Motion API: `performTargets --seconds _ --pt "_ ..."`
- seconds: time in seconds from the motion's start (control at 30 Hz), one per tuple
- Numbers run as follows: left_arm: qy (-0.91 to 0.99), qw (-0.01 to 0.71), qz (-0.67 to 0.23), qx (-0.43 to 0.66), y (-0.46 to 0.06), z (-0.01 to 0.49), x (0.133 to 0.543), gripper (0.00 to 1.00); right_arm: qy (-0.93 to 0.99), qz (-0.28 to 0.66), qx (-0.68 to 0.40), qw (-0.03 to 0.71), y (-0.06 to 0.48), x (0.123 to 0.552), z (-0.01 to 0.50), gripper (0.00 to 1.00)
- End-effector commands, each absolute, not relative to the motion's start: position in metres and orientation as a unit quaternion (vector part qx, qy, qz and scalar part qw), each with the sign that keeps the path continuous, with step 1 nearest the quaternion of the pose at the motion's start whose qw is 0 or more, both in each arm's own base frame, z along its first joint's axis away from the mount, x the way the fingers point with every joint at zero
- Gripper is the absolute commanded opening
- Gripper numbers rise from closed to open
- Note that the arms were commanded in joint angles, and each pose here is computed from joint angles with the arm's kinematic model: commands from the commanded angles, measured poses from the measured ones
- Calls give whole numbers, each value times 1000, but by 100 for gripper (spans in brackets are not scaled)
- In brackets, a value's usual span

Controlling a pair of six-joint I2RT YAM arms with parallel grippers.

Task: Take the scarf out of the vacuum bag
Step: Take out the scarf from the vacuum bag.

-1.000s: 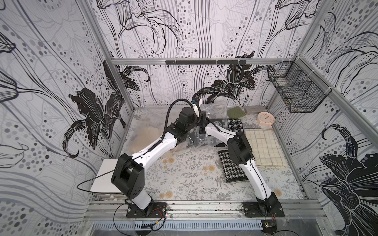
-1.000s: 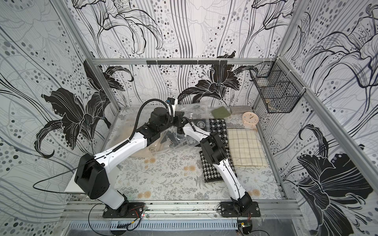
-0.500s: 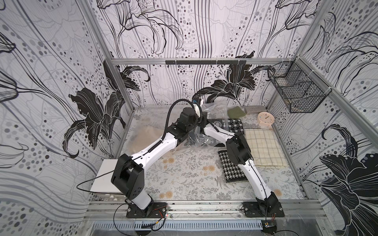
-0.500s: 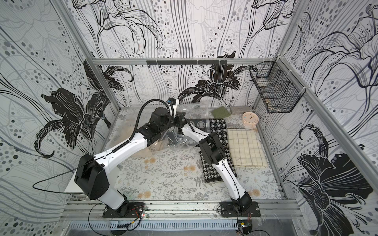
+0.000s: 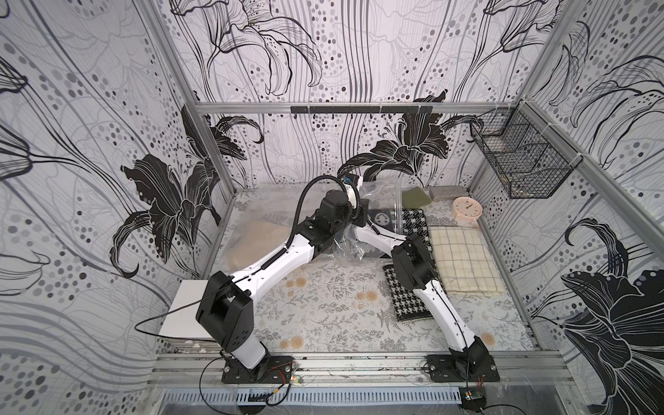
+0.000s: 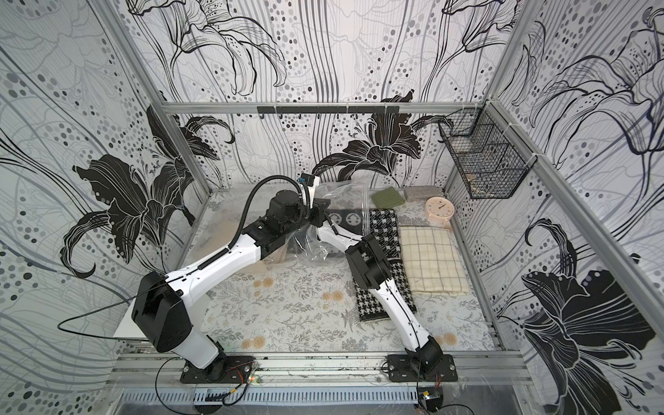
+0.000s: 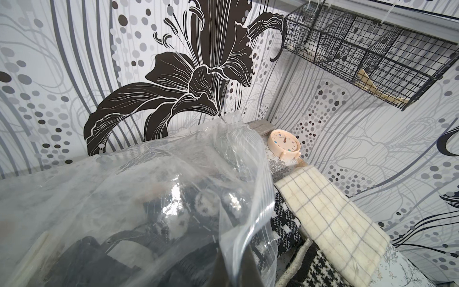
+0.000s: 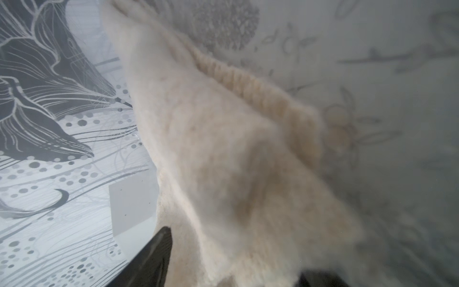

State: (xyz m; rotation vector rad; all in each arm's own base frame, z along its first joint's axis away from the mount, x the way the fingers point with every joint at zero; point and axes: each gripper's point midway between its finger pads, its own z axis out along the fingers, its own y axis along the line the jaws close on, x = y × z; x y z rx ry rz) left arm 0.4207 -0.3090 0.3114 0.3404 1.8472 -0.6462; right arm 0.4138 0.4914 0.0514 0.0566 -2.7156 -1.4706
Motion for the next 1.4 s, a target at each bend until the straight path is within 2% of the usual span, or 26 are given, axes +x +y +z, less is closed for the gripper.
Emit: performTargets --seconds 0.0,0.33,0.87,0.97,1.37 --pt "734 583 -308 160 -325 355 416 0 -885 -461 -1 59 501 400 8 72" --pt "734 588 -300 160 -320 361 412 0 -839 -542 4 34 534 419 18 59" --pt "734 593 -292 156 -312 361 408 0 -833 -553 4 38 541 422 13 13" --pt "736 593 -288 156 -312 360 408 0 -833 -553 8 37 540 421 15 1" --pt "745 602 -247 149 -297 352 411 0 -837 -540 88 -17 534 418 69 0"
